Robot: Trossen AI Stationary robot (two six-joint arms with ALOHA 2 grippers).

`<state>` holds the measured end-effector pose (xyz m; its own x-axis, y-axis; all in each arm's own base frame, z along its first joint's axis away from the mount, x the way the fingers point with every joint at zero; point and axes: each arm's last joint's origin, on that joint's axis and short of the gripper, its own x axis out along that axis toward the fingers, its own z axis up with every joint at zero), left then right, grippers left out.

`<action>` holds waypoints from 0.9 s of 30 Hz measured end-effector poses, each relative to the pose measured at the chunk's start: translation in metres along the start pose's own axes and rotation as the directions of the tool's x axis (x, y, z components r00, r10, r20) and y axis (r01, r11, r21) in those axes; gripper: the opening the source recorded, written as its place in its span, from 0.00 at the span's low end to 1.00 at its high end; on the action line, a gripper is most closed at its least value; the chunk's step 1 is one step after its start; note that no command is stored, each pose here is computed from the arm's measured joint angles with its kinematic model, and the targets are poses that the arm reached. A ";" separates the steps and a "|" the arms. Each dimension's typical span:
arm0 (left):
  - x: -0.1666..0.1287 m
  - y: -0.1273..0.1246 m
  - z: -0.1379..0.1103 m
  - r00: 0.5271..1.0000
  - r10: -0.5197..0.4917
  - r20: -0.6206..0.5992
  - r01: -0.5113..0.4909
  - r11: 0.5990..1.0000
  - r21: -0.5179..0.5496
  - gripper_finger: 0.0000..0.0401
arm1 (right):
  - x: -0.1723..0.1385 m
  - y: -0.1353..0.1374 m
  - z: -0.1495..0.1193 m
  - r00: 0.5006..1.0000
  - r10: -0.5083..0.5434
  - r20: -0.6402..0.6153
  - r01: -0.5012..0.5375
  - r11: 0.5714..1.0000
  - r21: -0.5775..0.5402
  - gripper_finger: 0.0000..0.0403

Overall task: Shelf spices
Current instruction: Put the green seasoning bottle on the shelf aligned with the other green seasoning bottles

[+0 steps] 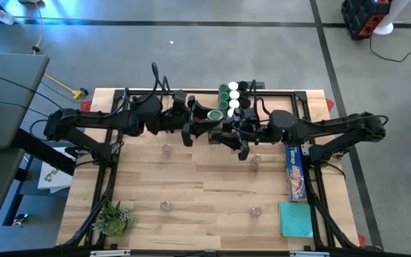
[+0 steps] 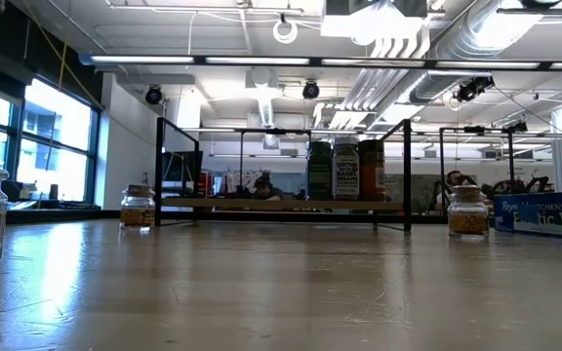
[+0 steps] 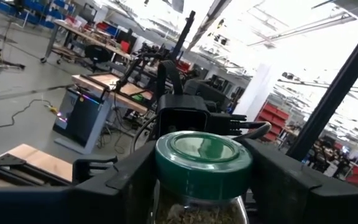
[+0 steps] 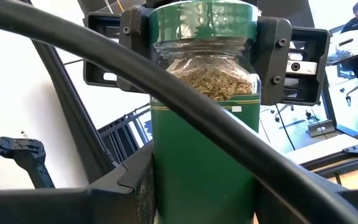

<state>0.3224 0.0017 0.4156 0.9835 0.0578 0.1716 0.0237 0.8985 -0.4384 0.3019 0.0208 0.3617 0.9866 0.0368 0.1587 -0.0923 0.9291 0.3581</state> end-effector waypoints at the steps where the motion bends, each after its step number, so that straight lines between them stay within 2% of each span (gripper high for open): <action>1: 0.000 0.000 0.000 1.000 -0.004 -0.002 0.004 1.000 0.007 0.52 | 0.000 0.000 0.000 1.000 0.000 0.000 0.000 1.000 0.000 0.45; 3: 0.000 0.000 0.000 1.000 -0.010 -0.006 0.010 1.000 0.009 0.49 | 0.000 0.000 0.000 1.000 0.000 0.000 0.000 1.000 0.000 0.45; 8: 0.000 0.000 -0.002 1.000 -0.012 -0.026 0.013 0.999 0.037 0.49 | 0.000 -0.001 -0.002 1.000 -0.004 -0.026 0.004 1.000 0.011 0.45; 13: -0.001 0.002 -0.008 0.994 -0.032 -0.106 0.041 0.996 0.084 0.49 | -0.001 -0.003 -0.008 0.995 -0.027 -0.092 0.028 1.000 0.013 0.45; 20: -0.002 0.000 -0.023 0.974 -0.006 -0.225 0.054 0.978 0.204 0.49 | -0.013 -0.009 -0.016 0.958 -0.104 -0.267 0.115 0.993 0.024 0.73; 27: -0.007 -0.002 -0.039 0.936 0.065 -0.345 0.045 0.953 0.300 0.49 | -0.044 -0.013 -0.012 0.881 -0.181 -0.438 0.212 0.977 0.022 0.77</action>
<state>0.3227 -0.0174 0.3811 0.9843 -0.0379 -0.1721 0.0126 0.9893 -0.1454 0.2616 0.0118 0.3394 0.9444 0.0253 -0.3277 0.1159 0.9073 0.4041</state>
